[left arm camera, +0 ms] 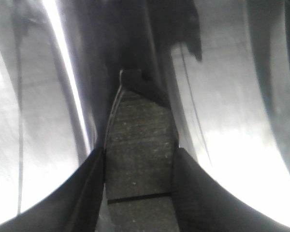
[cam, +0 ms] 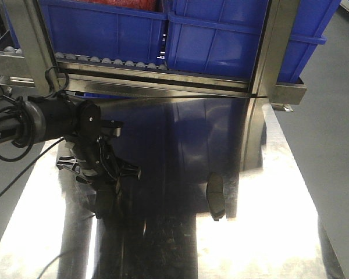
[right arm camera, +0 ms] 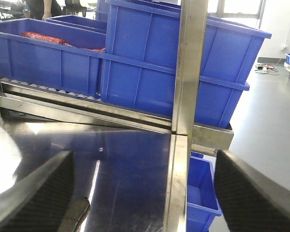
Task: Move and align brake pads A on conveyor
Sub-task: 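Close the left gripper on the pad and lift it, then lower the right gripper toward the other brake pad on the table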
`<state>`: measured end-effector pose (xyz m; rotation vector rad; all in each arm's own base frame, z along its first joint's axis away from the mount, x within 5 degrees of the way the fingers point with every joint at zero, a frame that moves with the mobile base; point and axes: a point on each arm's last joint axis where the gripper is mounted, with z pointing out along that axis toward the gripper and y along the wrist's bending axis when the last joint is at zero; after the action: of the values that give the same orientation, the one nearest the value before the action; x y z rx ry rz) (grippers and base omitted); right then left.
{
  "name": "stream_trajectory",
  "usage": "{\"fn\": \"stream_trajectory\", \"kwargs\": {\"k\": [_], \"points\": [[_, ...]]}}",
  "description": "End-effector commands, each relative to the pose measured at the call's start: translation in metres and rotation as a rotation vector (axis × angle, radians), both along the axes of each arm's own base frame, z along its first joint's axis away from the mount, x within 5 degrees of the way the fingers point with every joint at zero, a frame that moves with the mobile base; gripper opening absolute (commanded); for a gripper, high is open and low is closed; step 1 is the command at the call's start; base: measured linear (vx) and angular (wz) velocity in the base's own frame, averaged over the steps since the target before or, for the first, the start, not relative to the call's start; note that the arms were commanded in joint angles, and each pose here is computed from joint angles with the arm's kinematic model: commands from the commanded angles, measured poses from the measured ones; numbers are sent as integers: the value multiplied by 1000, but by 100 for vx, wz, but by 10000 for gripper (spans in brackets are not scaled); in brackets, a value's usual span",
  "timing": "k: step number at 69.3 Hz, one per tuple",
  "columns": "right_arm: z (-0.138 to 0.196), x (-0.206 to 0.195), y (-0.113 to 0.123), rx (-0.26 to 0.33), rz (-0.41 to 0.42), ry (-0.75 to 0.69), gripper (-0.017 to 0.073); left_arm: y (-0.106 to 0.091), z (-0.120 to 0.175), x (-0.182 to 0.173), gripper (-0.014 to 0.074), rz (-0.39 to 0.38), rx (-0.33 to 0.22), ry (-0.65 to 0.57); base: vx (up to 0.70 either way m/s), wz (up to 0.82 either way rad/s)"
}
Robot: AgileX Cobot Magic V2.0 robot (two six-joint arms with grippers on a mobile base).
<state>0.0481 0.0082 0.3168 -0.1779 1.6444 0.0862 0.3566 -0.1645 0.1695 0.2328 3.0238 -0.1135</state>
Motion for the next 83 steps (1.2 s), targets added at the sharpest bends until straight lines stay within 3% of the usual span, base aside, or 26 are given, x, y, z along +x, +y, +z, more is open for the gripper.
{"fn": "stream_trajectory", "kwargs": {"k": [1, 16, 33, 40, 61, 70, 83], "points": [[13, 1, 0, 4, -7, -86, 563, -5, 42, -10, -7, -28, -38, -84, 0, 0], [13, 1, 0, 4, -7, -86, 563, 7, 96, -41, -7, -43, -97, -277, 0, 0], [13, 1, 0, 4, -7, -86, 563, 42, 135, -101, -7, -17, -100, -412, 0, 0], [13, 1, 0, 4, -7, -86, 563, 59, 150, -131, -7, -6, -128, -493, 0, 0], [13, 1, 0, 4, -7, -86, 563, 108, 172, -222, -7, -14, -197, -768, 0, 0], [13, 1, 0, 4, -7, -86, 563, 128, 173, -260, -7, -11, -239, -884, 0, 0], [13, 1, 0, 4, -7, -86, 563, 147, 166, -295, -7, -24, -258, -1012, 0, 0]]}}
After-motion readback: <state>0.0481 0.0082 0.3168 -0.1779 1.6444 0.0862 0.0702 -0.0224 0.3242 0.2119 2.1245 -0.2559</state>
